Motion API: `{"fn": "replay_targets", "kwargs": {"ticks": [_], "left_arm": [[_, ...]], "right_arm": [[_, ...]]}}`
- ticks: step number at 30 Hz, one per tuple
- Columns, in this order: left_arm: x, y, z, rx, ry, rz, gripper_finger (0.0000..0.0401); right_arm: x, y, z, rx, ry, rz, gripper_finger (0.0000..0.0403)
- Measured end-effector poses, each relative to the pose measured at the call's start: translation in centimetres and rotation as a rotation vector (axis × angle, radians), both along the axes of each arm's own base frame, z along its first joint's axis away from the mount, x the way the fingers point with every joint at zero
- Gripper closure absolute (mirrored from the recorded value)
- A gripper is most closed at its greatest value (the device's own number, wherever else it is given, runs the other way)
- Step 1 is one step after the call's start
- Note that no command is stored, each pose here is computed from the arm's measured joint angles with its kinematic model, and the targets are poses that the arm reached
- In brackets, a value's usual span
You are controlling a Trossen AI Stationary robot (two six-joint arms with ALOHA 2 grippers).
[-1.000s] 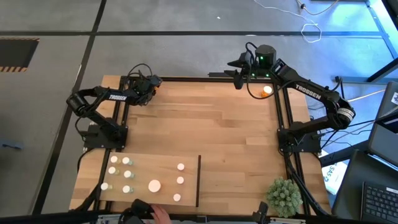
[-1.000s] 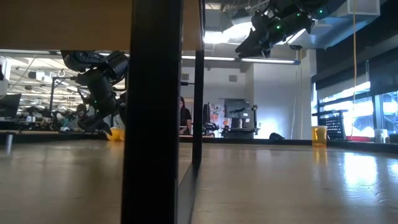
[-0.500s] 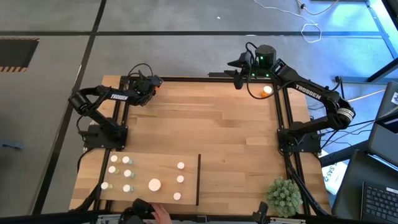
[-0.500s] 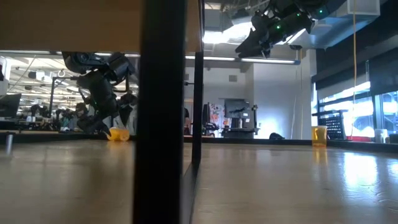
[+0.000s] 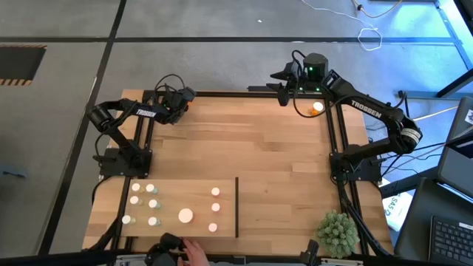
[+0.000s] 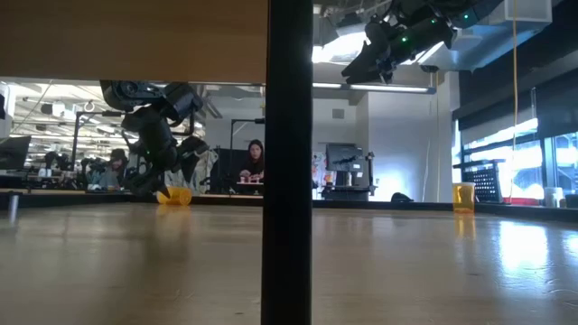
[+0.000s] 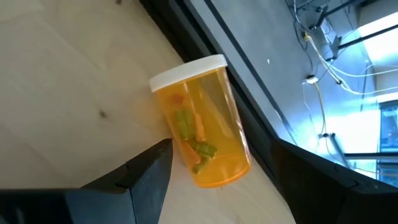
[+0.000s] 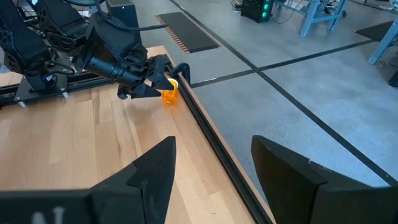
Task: Pick and place medicine bottles onto shelf by color
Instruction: Put the top left orange pill bottle on the shelf aligned with the other orange pill bottle
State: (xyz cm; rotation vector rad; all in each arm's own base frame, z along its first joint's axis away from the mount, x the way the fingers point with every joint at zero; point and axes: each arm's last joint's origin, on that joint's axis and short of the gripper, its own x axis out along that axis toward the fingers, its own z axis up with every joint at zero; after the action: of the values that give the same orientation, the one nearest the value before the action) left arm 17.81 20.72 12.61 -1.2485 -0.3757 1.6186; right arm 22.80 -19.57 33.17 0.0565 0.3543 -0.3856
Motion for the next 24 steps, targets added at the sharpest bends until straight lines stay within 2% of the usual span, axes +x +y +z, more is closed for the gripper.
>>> {"fn": "replay_targets", "kwargs": {"ticks": [14,20,24], "left_arm": [[0.0,-0.2,-0.2,-0.031,-0.047,0.019,0.0138],[0.7,-0.8,-0.3,-0.055,-0.114,0.004,0.0138],[0.9,-1.7,-0.6,-0.075,-0.117,0.058,0.0138]], "right_arm": [[0.0,0.0,0.0,0.0,0.0,0.0,0.0189],[0.0,0.0,0.0,0.0,0.0,0.0,0.0189],[0.0,0.0,0.0,0.0,0.0,0.0,0.0189]]}}
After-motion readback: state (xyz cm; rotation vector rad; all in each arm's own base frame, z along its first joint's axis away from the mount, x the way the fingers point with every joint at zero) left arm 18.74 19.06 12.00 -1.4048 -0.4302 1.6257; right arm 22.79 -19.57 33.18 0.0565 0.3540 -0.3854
